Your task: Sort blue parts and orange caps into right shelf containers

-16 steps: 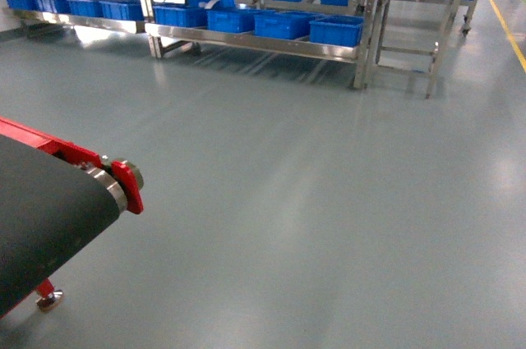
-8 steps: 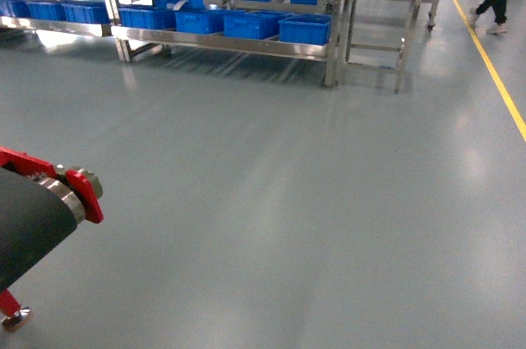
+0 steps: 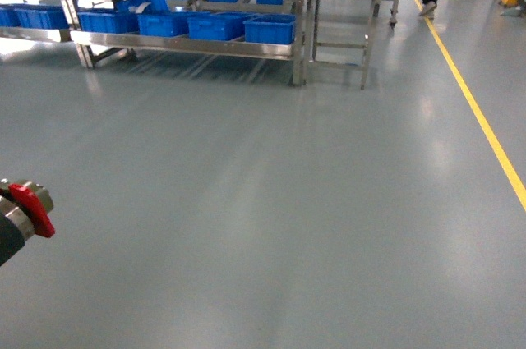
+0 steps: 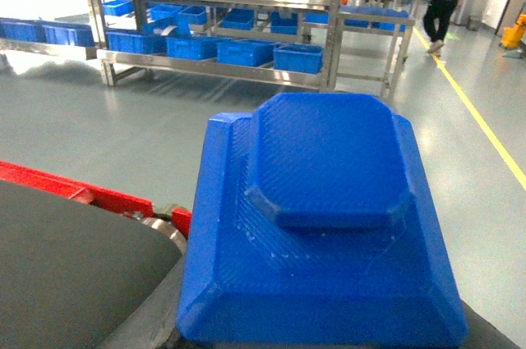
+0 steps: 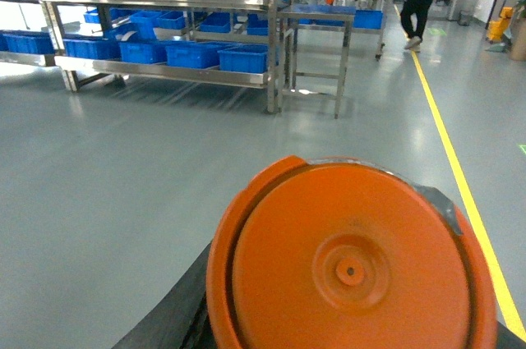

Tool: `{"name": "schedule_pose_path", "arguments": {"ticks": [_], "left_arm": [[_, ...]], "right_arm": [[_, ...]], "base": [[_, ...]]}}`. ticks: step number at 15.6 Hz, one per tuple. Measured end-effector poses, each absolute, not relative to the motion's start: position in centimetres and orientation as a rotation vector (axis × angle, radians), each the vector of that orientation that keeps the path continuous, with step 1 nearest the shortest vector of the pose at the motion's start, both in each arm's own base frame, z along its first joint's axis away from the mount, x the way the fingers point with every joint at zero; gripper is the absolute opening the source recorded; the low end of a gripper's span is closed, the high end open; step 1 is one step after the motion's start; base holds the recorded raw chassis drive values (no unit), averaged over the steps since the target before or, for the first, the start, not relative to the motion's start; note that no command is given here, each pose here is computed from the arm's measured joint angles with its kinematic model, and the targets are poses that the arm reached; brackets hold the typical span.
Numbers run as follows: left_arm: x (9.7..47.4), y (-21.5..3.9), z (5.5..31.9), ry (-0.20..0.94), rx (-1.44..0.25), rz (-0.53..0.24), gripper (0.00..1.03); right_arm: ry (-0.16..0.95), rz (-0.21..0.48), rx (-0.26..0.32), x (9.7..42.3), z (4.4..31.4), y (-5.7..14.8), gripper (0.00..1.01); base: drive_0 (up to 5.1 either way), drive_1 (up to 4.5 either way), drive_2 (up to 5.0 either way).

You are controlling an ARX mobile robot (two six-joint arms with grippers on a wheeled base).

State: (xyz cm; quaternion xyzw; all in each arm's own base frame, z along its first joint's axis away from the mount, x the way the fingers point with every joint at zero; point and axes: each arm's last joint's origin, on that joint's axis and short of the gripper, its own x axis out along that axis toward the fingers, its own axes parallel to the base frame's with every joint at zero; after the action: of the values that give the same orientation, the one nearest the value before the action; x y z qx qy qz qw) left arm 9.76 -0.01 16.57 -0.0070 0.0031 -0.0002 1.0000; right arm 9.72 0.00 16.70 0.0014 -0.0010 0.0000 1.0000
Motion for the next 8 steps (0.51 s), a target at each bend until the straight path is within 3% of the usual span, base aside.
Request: {"name": "schedule_pose_path", "arguments": {"ticks": [5, 8], "left_arm": [[9.77, -0.01, 16.57, 0.007, -0.014, 0.0, 0.42], [9.76, -0.01, 16.58, 0.006, -0.014, -0.001, 0.42]], "right_arm": [[-0.002, 0.0, 0.003, 9.72, 16.7, 0.0, 0.46], [-0.002, 0.0, 0.003, 9.72, 16.7, 0.0, 0.46]], "base": [[-1.5, -1.54, -1.5], [0.1, 4.36, -4.1]]}}
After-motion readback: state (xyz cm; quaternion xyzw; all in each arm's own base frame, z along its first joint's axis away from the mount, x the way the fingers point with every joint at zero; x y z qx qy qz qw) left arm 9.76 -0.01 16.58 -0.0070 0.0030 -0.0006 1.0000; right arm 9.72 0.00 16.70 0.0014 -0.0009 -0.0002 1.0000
